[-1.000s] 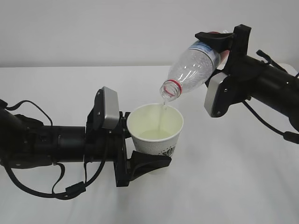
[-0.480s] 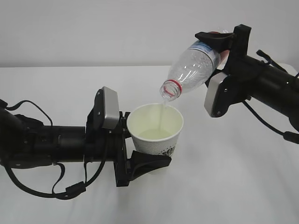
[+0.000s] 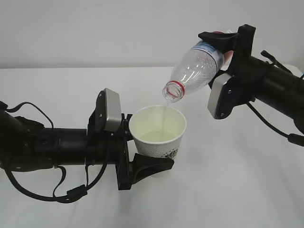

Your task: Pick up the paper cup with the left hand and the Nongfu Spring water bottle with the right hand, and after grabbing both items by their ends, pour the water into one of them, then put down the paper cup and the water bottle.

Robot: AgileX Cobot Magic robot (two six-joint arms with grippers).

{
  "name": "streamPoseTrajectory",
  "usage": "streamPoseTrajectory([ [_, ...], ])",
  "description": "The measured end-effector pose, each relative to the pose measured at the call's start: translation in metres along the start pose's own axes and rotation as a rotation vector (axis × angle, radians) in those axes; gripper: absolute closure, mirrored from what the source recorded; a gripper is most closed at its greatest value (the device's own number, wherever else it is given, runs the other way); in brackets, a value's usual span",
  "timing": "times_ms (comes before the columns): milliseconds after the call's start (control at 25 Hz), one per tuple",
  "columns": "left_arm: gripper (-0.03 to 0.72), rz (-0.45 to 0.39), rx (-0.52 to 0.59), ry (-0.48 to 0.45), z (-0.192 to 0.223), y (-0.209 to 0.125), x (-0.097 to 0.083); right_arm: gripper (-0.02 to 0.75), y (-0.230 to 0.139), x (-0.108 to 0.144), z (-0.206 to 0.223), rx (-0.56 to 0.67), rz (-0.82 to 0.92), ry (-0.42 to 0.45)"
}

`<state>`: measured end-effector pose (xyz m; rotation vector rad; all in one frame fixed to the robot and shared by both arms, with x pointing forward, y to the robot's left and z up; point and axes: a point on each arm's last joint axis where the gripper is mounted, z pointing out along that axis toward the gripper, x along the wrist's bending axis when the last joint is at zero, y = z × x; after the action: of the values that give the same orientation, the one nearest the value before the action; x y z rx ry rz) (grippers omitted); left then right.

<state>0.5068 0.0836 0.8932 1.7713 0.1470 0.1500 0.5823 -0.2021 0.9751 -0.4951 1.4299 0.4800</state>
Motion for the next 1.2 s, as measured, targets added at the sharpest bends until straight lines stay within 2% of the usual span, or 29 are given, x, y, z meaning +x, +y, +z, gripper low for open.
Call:
streamPoseTrajectory([
  [1200,0.089,-0.001,0.000,0.001,0.0000,0.0000,0.0001,0.197,-0.0005,-0.0007,0.0000,0.005,0.000,-0.007],
])
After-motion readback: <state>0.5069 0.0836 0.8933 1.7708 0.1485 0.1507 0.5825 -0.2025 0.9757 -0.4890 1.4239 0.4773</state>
